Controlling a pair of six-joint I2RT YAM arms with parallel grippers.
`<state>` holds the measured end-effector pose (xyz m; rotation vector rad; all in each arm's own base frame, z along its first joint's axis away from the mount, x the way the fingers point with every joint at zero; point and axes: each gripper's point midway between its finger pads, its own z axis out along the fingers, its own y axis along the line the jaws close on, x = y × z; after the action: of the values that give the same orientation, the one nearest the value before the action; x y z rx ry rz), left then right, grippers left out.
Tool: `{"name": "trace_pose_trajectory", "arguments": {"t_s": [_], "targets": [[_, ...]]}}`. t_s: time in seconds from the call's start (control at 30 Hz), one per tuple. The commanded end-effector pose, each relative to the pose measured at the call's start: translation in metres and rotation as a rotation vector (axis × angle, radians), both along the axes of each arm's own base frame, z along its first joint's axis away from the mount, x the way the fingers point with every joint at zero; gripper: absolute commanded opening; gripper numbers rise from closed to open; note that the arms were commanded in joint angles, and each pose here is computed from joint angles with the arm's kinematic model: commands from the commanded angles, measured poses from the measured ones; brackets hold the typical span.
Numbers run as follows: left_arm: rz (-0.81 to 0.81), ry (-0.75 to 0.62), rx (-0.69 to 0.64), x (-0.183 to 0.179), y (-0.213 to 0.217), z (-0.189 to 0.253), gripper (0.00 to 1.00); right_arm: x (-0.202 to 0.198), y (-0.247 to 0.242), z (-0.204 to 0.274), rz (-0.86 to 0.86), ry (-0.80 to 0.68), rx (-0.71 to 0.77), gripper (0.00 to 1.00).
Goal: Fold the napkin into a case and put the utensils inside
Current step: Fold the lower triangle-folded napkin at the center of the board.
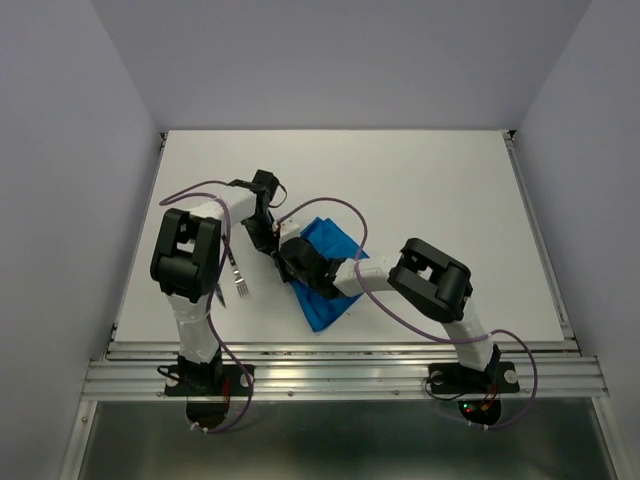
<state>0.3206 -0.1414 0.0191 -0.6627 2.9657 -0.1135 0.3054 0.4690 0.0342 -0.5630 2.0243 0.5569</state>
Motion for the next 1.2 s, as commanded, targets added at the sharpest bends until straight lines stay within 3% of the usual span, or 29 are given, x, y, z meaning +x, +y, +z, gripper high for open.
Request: {"name": "trace_pose_trajectory", "arguments": {"t_s": [0.0,0.07,0.1,0.13,0.23,0.53,0.9,1.17], "targets": [[-0.035,-0.052,-0.093,0.0,-0.01,0.013,0.11,-0.003,0.01,0.027,0.025,0.026,0.127,0.01],[-0.036,-0.07,-0.111,0.001,-0.01,0.013,0.16,-0.008,0.011,0.026,0.035,0.05,0.148,0.01],[-0.04,-0.085,-0.13,0.002,-0.011,0.018,0.27,-0.004,0.008,0.026,0.027,0.059,0.156,0.01],[-0.036,-0.107,-0.143,0.006,-0.011,0.02,0.44,-0.005,0.008,0.026,0.029,0.065,0.164,0.01],[-0.039,-0.137,-0.168,0.007,-0.012,0.025,0.52,-0.005,0.007,0.027,0.03,0.085,0.189,0.01],[-0.028,-0.155,-0.17,0.0,0.0,0.029,0.56,0.001,0.003,0.032,0.048,0.168,0.272,0.01],[0.009,-0.254,-0.142,0.007,0.022,0.059,0.56,0.002,0.002,0.029,0.139,0.403,0.399,0.01],[-0.016,-0.273,-0.172,0.001,0.019,0.056,0.55,-0.003,0.005,0.029,0.21,0.557,0.462,0.01]]}}
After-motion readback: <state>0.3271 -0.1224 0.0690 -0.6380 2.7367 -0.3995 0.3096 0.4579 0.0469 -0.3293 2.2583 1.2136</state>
